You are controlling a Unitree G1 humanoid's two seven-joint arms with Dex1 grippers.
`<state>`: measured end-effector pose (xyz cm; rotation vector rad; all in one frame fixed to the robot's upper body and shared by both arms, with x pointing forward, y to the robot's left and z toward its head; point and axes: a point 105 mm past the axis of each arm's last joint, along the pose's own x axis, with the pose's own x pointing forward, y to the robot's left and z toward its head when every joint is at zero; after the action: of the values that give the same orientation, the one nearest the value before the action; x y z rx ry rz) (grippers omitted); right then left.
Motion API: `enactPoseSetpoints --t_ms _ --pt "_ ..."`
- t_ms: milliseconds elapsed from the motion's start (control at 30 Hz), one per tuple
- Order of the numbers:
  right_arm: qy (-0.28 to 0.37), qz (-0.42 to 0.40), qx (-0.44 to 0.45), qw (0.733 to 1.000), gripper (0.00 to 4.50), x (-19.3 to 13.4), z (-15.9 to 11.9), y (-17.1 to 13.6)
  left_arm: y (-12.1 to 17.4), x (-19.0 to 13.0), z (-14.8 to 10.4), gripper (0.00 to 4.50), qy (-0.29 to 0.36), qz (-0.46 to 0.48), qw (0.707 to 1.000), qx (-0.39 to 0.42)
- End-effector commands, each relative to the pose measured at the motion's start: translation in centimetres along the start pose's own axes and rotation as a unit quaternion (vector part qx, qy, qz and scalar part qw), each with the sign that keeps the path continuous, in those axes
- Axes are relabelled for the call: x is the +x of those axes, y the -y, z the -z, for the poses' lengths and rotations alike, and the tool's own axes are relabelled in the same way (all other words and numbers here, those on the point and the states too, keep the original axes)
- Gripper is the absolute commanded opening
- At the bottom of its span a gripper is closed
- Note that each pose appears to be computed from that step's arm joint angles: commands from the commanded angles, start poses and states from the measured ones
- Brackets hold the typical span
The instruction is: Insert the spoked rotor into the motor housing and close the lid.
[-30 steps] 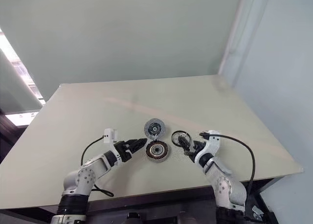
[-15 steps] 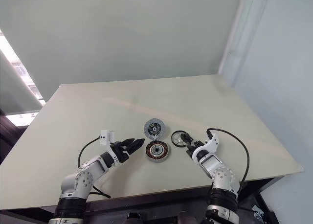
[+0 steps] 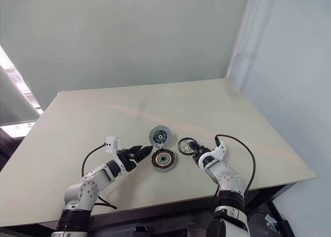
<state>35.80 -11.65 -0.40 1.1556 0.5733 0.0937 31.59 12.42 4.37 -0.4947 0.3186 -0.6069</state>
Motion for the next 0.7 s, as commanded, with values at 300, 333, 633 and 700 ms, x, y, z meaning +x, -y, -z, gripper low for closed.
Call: enactPoseSetpoints --t_ms 300,333,633,700 --pt "0.043 -0.026 -0.082 0.995 0.34 -1.3 -1.5 -1.3 0.7 0.2 -1.0 4.2 0.017 0.009 1.0 0.023" --pt "0.048 -0.031 -0.102 0.993 0.34 -1.6 -1.7 -1.5 0.7 0.2 -0.9 4.2 0.016 0.01 1.0 0.023" --pt "0.148 -0.122 -0.556 0.809 0.34 -4.7 -1.5 -6.6 0.7 0.1 -0.9 4.2 0.009 0.017 1.0 0.024" --pt "0.171 -0.17 -0.675 0.697 0.34 -5.7 0.2 -8.3 0.5 -0.3 -0.9 4.2 -0.003 0.025 0.999 0.023"
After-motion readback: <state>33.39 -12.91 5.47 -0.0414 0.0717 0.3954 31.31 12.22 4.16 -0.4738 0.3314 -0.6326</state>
